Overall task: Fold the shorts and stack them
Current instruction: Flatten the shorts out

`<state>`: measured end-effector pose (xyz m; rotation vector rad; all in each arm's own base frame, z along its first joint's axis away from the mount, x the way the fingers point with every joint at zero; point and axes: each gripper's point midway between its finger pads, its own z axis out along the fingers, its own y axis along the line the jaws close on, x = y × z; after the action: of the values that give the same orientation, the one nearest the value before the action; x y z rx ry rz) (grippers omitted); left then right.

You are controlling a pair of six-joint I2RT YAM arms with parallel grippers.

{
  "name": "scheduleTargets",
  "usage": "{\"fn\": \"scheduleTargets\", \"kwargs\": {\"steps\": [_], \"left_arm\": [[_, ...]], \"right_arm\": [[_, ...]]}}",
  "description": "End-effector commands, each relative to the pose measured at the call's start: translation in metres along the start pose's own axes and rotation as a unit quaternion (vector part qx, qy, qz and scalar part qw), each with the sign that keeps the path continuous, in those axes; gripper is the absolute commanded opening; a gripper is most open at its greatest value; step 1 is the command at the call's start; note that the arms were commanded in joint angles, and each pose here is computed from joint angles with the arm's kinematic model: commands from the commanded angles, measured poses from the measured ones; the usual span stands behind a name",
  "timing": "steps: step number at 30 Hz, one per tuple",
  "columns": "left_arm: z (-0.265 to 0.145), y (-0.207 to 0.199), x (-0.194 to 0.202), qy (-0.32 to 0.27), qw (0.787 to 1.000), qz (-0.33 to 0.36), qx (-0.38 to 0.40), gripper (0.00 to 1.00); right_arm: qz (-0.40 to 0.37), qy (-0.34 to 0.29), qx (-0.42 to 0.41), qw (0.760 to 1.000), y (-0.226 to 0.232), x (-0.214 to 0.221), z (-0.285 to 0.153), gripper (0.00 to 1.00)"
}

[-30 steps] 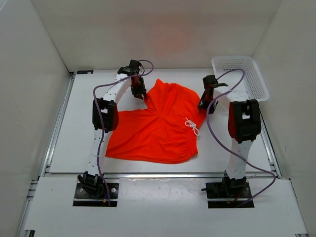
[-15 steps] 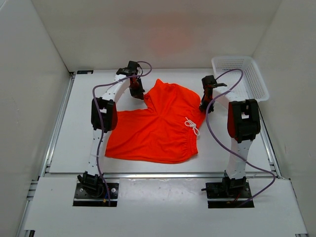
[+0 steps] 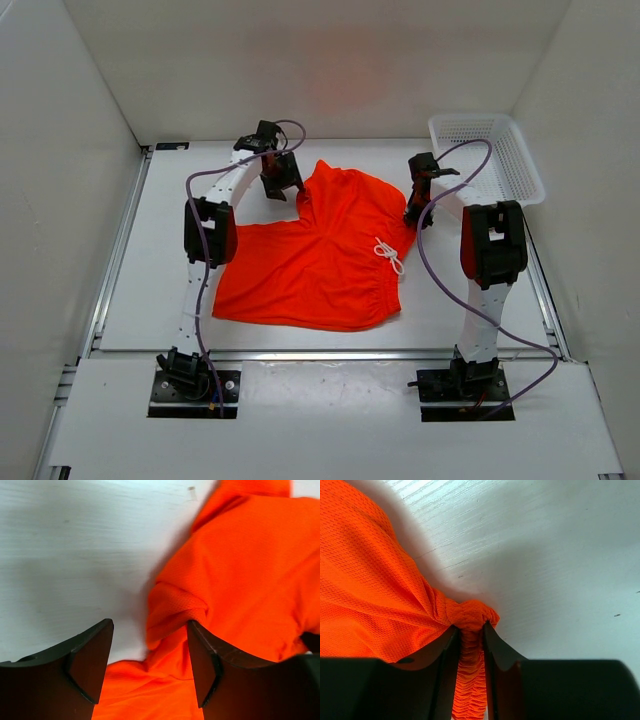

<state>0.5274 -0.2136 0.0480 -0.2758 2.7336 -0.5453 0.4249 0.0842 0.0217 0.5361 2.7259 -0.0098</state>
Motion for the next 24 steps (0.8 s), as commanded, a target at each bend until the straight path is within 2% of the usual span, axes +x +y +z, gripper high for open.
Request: {"fn": "scheduleTargets", "kwargs": {"steps": [1,7,11,12,14,17,20,24], "left_arm": [[-0.023,-0.043,-0.021,-0.040,0.998,0.003,0.056,0.72],[-0.004,-0.048,-0.016,-0.025,0.997,-0.003,0.068,0.68],[0.000,-0.056,-0.012,-0.019,0.996,0.003,0.082,0.41],[0.000,-0.056,-0.012,-0.019,0.996,0.003,0.082,0.25],[-0.002,-0.058,-0.015,-0.024,0.996,0.004,0.085,0.10],[-0.007,-0.054,-0.021,-0.033,0.996,0.006,0.081,0.10],[-0.033,-0.047,-0.045,-0.075,0.995,0.011,0.068,0.10],[-0.103,-0.028,-0.091,-0.154,0.986,0.002,0.058,0.10]], "right_arm": [[-0.011,-0.006,-0.014,1.000,0.009,-0.005,-0.009,0.28],[-0.017,-0.002,-0.011,1.000,0.007,-0.003,-0.009,0.28],[-0.017,0.002,-0.009,1.000,0.006,-0.001,-0.006,0.28],[-0.017,0.002,-0.009,1.000,0.006,-0.001,-0.006,0.28],[-0.017,0.002,-0.009,1.000,0.006,-0.001,-0.006,0.28],[-0.017,0.002,-0.009,1.000,0.006,-0.001,-0.006,0.28],[-0.022,0.002,-0.009,1.000,0.006,-0.001,-0.006,0.28],[-0.024,-0.024,-0.010,0.999,0.005,-0.013,-0.022,0.26]]}}
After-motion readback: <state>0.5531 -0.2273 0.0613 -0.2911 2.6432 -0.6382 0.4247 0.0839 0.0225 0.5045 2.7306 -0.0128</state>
